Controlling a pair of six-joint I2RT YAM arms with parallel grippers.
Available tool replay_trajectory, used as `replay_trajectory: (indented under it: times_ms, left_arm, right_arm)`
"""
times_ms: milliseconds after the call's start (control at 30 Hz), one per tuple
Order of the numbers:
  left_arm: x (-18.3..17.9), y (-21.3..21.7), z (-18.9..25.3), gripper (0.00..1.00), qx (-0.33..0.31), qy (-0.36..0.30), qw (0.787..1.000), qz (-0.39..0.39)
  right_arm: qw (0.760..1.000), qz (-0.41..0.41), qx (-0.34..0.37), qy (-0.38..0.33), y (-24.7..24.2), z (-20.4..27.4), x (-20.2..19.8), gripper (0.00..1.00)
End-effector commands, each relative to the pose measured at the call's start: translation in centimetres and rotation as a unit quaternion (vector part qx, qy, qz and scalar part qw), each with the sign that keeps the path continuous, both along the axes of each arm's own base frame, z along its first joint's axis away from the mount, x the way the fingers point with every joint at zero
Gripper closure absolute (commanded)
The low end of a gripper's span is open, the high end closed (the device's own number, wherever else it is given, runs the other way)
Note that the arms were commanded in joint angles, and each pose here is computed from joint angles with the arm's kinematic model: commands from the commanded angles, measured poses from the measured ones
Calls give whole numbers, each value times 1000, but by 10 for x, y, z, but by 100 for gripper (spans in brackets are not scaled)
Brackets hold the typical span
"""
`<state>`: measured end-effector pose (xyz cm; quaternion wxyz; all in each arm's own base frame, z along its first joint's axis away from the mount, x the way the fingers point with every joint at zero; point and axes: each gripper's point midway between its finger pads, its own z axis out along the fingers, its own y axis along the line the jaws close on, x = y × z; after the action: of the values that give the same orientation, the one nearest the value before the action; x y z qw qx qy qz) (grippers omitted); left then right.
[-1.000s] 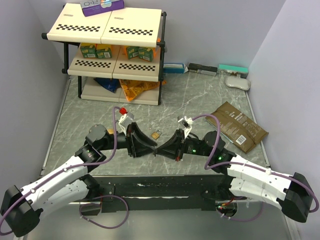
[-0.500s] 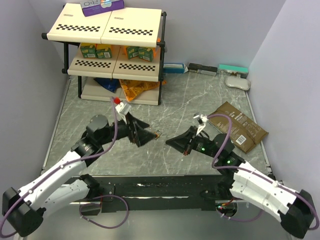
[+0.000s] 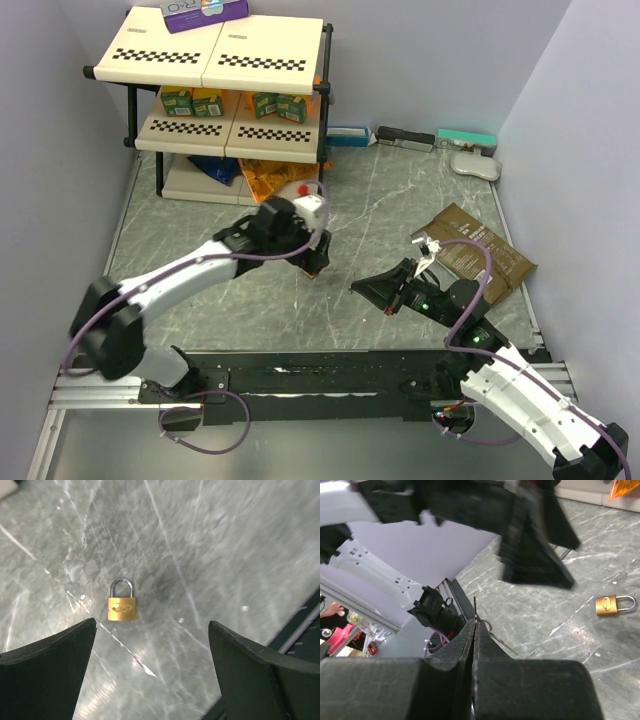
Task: Unlock with the key
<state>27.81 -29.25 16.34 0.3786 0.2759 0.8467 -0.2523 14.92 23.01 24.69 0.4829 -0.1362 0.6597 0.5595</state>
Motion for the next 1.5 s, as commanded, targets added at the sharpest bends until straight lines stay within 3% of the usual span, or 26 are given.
replay_trajectory:
  times_ms: [0,33,67,333,667,1000,1267,1467]
  left_arm:
    - [10,-7,-39,1,93,14,993,-64]
    - [17,-17,-31,2,90,14,993,-69]
    - [16,-17,-54,3,116,46,989,-74]
    - [32,-25,-97,3,156,93,981,-71]
    - [35,-14,-119,5,171,129,976,-49]
    - [31,0,-131,27,200,145,969,-21]
    - [16,-2,-138,31,228,142,963,-22]
    - [16,11,-158,44,282,145,948,10]
  right_arm:
    - [1000,-4,14,-6,-5,3,-5,100]
    - [1000,-2,14,-6,-5,3,-5,100]
    - [1000,-3,14,-3,-5,1,-5,100]
    - [1000,-9,8,-5,-9,2,-7,100]
    - [1000,-9,7,3,-9,-1,-7,100]
    - [1000,-16,4,4,-10,-1,-5,100]
    - [1000,-15,3,8,-9,-3,-5,100]
    - [1000,-16,6,9,-10,-3,-6,100]
